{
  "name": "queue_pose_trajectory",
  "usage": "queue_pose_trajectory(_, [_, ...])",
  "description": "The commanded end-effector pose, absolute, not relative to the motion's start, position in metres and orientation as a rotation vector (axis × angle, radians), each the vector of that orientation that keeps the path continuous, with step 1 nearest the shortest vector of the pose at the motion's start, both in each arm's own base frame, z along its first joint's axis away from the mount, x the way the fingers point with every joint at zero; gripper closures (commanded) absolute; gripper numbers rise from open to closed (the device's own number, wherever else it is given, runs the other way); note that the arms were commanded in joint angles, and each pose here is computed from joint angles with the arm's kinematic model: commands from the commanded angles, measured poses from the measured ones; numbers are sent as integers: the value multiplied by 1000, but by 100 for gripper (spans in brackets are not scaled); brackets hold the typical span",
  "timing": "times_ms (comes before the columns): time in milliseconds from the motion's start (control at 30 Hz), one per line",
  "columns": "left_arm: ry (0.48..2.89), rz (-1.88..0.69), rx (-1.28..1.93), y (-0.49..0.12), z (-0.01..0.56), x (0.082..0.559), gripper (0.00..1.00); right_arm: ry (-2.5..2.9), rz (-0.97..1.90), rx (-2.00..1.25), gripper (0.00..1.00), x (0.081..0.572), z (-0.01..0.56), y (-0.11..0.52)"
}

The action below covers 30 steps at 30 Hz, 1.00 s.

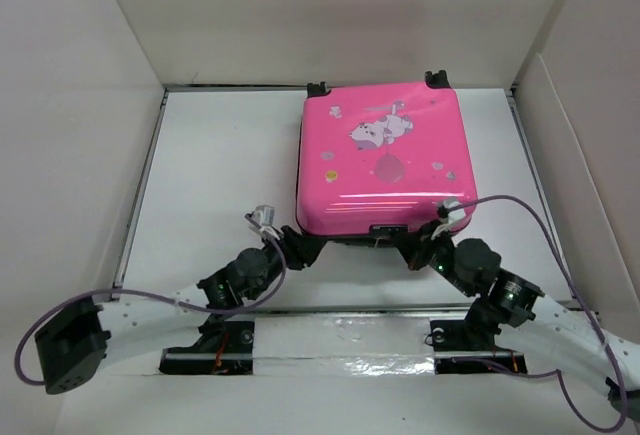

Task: Pack the luggage

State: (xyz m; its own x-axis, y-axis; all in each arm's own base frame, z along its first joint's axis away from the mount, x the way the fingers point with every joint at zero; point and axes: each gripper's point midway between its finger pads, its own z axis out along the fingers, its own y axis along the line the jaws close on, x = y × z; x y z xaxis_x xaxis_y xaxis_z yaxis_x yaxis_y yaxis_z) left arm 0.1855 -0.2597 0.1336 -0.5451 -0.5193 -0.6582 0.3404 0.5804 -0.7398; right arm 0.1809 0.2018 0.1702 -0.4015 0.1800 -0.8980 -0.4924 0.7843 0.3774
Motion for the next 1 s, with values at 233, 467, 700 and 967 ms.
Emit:
queue_pose_trajectory(233, [1896, -812, -378, -178, 118, 205, 48, 1837, 666, -111, 100, 199, 185, 168])
queue_pose_trajectory(467, [1803, -665, -532, -142, 137, 237, 53, 1804, 668, -44, 84, 197, 202, 156])
queue_pose_trajectory(700, [1714, -777, -596, -135, 169, 301, 51, 1715, 446, 119, 61, 218, 260, 111])
queue_pose_trajectory(967, [1756, -794, -583, -154, 158, 334, 51, 1652, -14, 360, 100, 312, 306, 12])
